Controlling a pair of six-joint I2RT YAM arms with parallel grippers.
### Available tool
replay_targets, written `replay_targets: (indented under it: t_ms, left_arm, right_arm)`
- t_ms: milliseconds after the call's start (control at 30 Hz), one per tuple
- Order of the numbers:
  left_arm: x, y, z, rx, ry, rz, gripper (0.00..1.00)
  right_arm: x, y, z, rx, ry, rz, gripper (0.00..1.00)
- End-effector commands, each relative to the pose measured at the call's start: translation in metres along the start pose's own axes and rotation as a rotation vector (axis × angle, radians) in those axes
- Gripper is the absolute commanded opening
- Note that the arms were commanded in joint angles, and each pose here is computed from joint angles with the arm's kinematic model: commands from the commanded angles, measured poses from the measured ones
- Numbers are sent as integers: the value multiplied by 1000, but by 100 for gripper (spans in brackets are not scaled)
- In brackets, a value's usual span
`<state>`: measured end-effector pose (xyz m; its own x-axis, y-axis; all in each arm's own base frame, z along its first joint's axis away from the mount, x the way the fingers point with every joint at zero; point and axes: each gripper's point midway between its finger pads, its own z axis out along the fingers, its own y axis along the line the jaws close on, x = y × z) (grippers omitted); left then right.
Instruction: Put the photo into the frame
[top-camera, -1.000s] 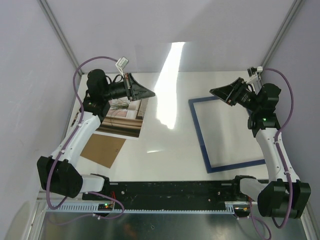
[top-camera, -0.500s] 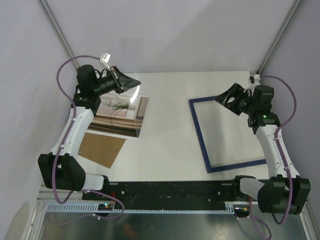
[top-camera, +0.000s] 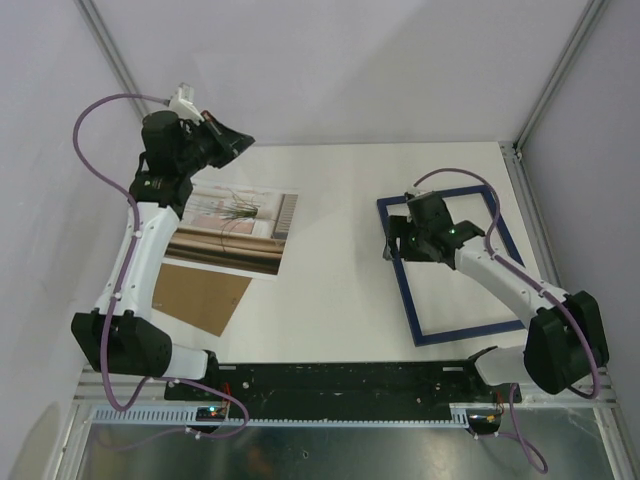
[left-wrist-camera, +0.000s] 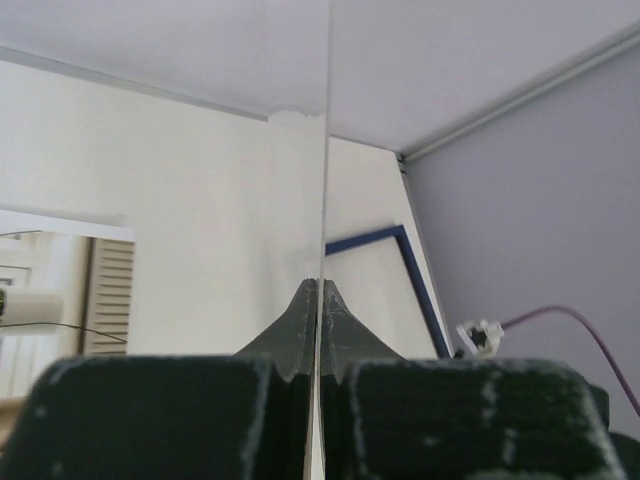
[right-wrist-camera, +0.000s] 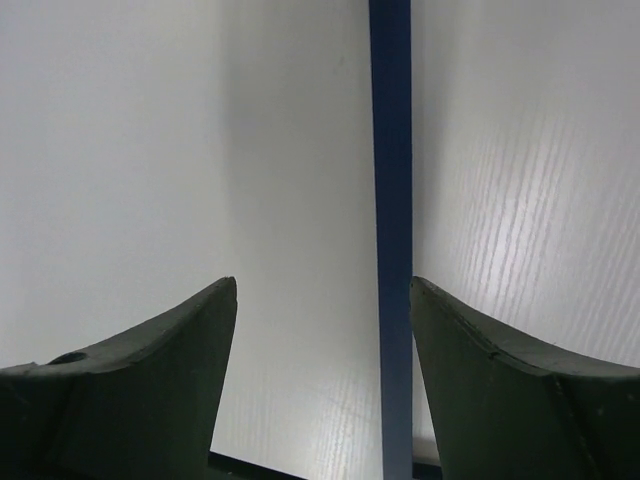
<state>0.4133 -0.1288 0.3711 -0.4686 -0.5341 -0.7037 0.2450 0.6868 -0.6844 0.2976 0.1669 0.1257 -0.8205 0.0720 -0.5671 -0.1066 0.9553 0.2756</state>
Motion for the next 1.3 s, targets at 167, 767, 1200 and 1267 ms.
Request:
replay_targets:
  t_ms: [167, 767, 1200, 1267]
  left_arm:
    - [-43, 2, -8, -90, -137, 64, 0]
    - [-50, -1, -13, -95, -157, 77, 0]
    - [-65, 20, -25, -208, -230, 107, 0]
    - [-67, 22, -27, -221, -239, 114, 0]
  right_arm:
    - [51, -23, 28, 122, 96, -37, 70]
    - [106, -41, 66, 229, 200, -56, 45]
    - [-14, 67, -26, -55, -32, -50, 0]
    - [-36, 95, -53, -171, -79, -23, 0]
